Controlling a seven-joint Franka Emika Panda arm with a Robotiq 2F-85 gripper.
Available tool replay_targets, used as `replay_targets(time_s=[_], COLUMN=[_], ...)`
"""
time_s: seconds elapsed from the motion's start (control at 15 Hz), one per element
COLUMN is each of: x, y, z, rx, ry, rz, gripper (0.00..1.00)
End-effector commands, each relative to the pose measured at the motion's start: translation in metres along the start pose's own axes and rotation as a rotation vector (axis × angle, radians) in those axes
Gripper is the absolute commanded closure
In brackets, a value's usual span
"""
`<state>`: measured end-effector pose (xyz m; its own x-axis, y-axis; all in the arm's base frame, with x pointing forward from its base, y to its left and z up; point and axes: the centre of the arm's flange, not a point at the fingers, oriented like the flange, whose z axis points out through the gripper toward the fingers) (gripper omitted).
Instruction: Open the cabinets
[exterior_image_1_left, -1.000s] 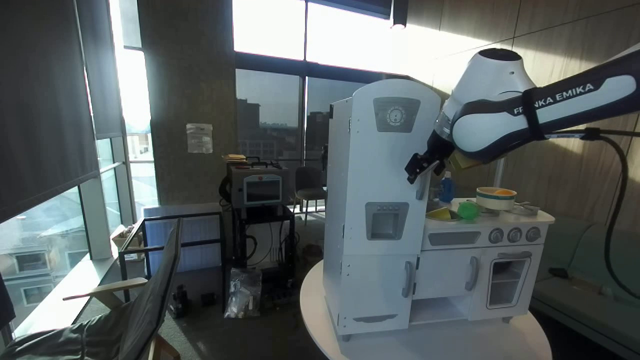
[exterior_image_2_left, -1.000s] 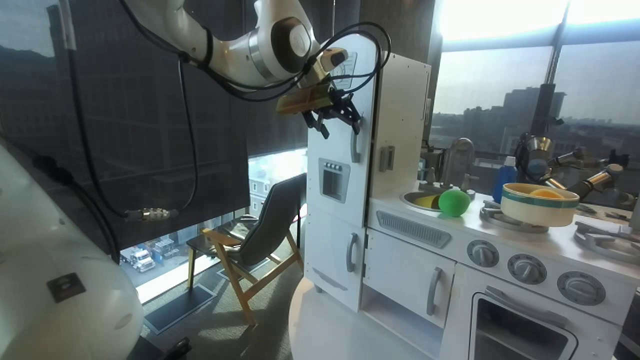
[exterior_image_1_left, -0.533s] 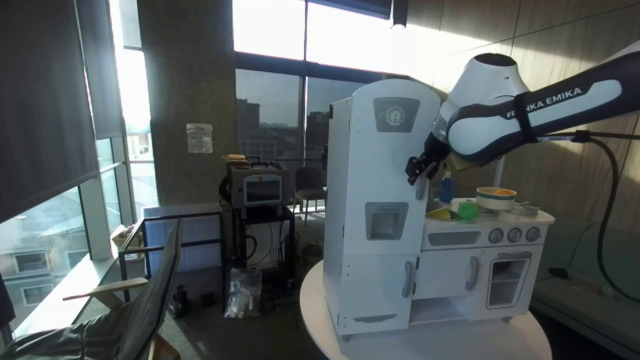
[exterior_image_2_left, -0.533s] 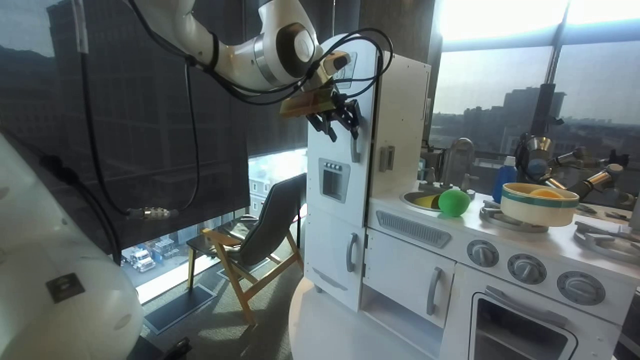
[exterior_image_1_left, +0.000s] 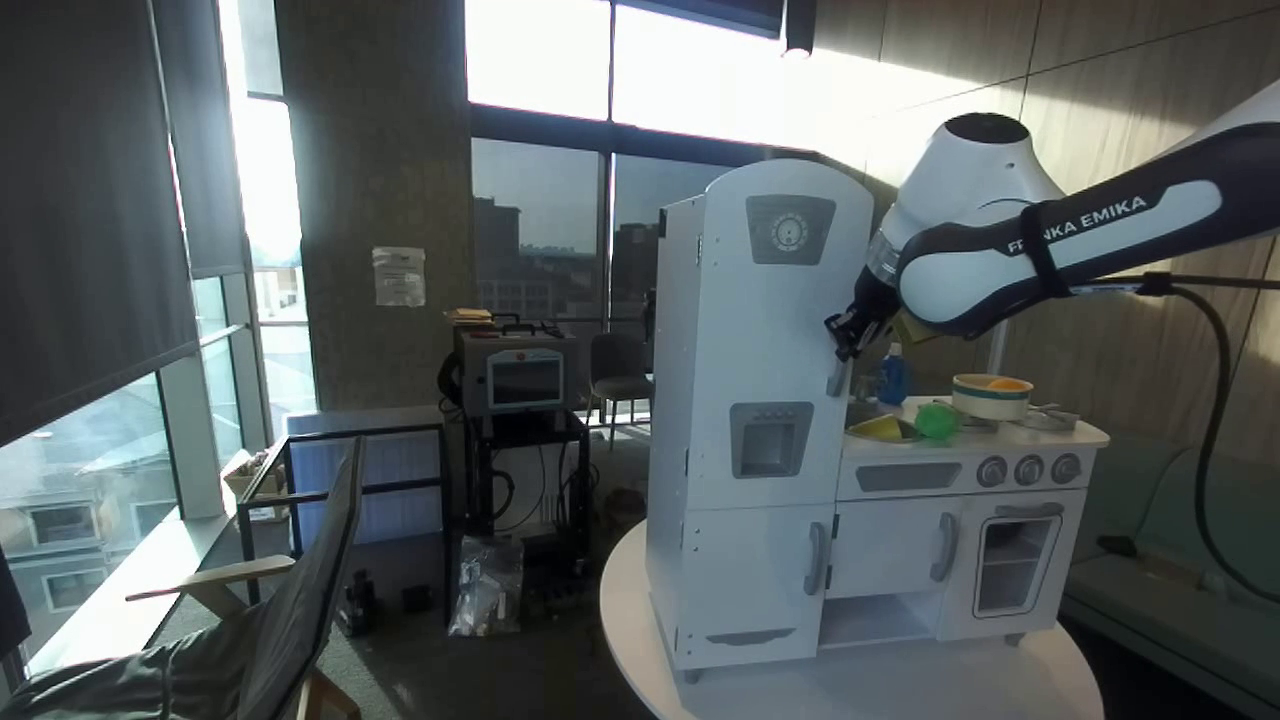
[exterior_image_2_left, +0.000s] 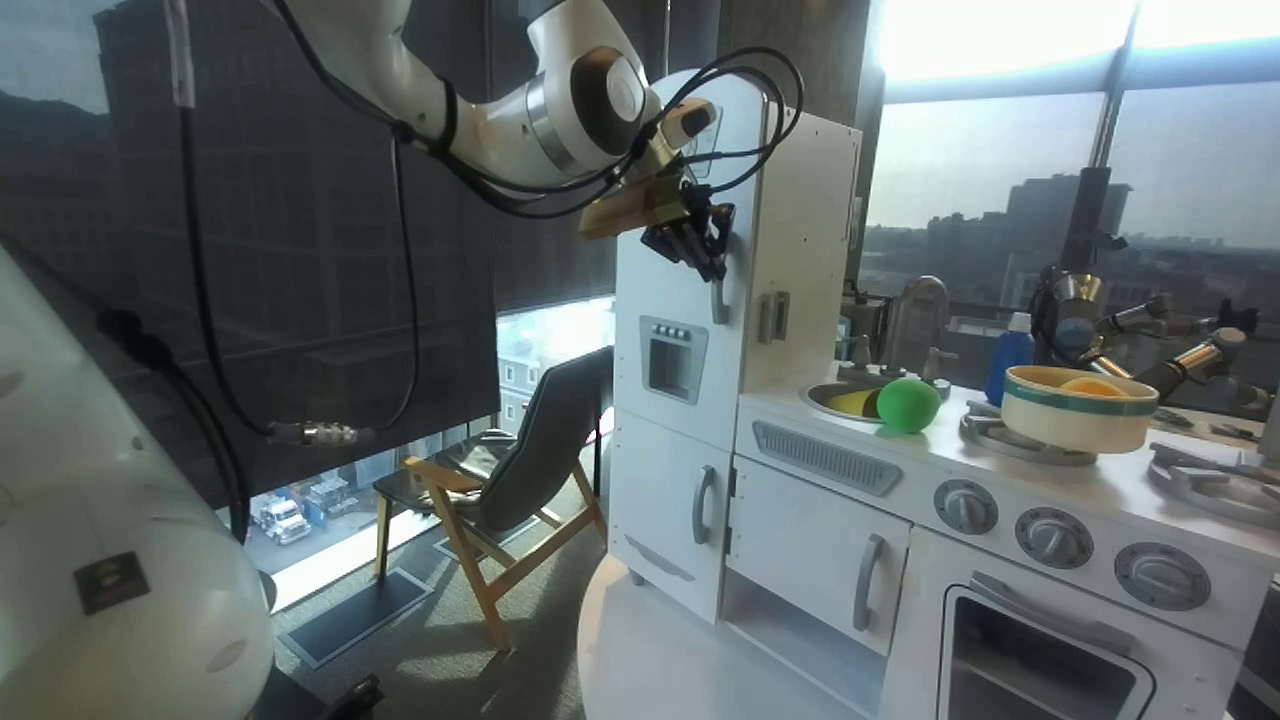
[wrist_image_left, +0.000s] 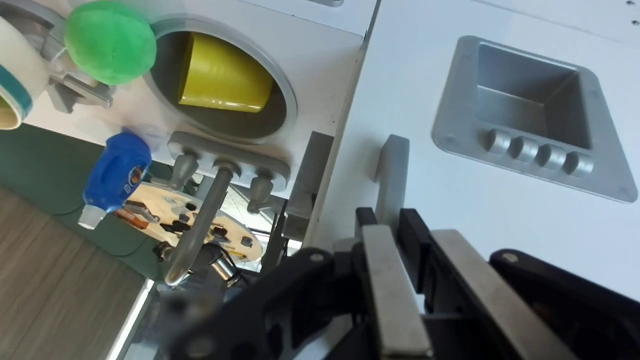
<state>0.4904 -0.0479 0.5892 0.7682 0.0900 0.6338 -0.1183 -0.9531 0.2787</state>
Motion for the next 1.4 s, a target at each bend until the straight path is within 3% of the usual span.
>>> replay_targets(time_s=[0.0,0.67,1.07,1.13,1.2,1.33], x=[0.007,-0.029,-0.058,-0.063,-0.069,-0.088], y=[-0.008,-0.023,-0.045,-0.049,-0.054,-0.059], z=[0.003,-0.026,-0.066,-0.074,-0.083,-0.097], rx=[-0.032,-0.023,-0.067,-0.081,-0.084,-0.088], ry=[0.042,-0.022,-0.103,-0.127,-0.143,-0.213], rz=[0.033,0.124,0.174,0.188,0.205,0.237], gripper=[0.89,0.89,0.89,0.60,0.59,0.45])
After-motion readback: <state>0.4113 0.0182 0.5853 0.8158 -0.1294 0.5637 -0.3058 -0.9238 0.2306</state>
